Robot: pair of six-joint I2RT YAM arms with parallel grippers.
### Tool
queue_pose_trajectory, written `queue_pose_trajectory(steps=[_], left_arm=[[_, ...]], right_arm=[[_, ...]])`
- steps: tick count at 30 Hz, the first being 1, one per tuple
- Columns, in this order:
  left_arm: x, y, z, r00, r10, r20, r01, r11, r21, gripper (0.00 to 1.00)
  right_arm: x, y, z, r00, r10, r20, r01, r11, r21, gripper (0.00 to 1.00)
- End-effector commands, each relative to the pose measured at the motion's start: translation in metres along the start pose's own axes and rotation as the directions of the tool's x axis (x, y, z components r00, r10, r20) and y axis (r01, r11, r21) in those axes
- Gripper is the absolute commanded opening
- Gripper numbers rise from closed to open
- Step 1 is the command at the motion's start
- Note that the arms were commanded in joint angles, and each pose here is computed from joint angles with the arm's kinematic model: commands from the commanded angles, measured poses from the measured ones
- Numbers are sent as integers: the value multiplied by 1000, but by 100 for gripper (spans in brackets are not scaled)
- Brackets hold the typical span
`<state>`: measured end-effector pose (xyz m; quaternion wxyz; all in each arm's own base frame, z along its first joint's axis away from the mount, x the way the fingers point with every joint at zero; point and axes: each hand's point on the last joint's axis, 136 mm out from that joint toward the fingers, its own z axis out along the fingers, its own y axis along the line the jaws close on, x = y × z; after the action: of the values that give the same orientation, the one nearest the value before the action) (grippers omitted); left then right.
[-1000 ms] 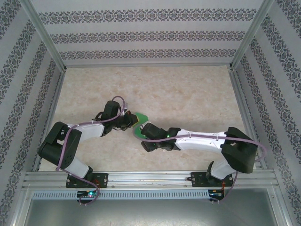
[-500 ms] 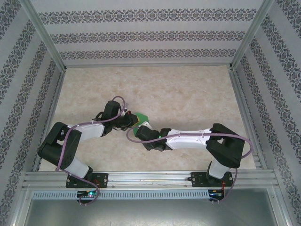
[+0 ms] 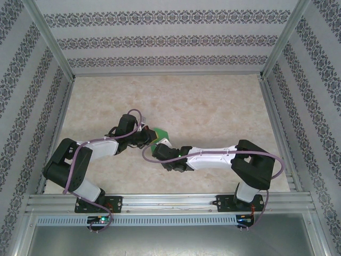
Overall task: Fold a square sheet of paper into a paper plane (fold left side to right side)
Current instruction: Fourth fold the wing at the center of the table.
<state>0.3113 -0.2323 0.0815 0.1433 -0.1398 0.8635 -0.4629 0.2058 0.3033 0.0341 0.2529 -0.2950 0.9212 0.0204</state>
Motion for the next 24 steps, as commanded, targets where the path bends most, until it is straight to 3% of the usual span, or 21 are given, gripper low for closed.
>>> queue_pose_trajectory(steps=[1, 5, 11, 19, 24], left_arm=[[-1, -10, -1, 1000, 7, 1, -7, 1000, 12, 3], [0, -7, -2, 1000, 4, 11, -4, 1000, 6, 6], [-3, 4, -15, 999, -1, 38, 2, 1000, -29, 19], [-7, 25, -57, 996, -30, 84, 35, 998, -57, 30], [-7, 32, -86, 993, -32, 110, 40, 997, -71, 33]], right_arm=[[-6, 3, -1, 1000, -1, 16, 1, 1000, 17, 25], [-4, 3, 1, 1000, -3, 8, 2, 1000, 21, 16], [2, 3, 5, 1000, -9, -15, 9, 1000, 26, 5], [3, 6, 8, 999, -6, -31, 6, 1000, 6, 1], [-2, 11, 3, 998, 49, -48, -53, 994, -97, 0]])
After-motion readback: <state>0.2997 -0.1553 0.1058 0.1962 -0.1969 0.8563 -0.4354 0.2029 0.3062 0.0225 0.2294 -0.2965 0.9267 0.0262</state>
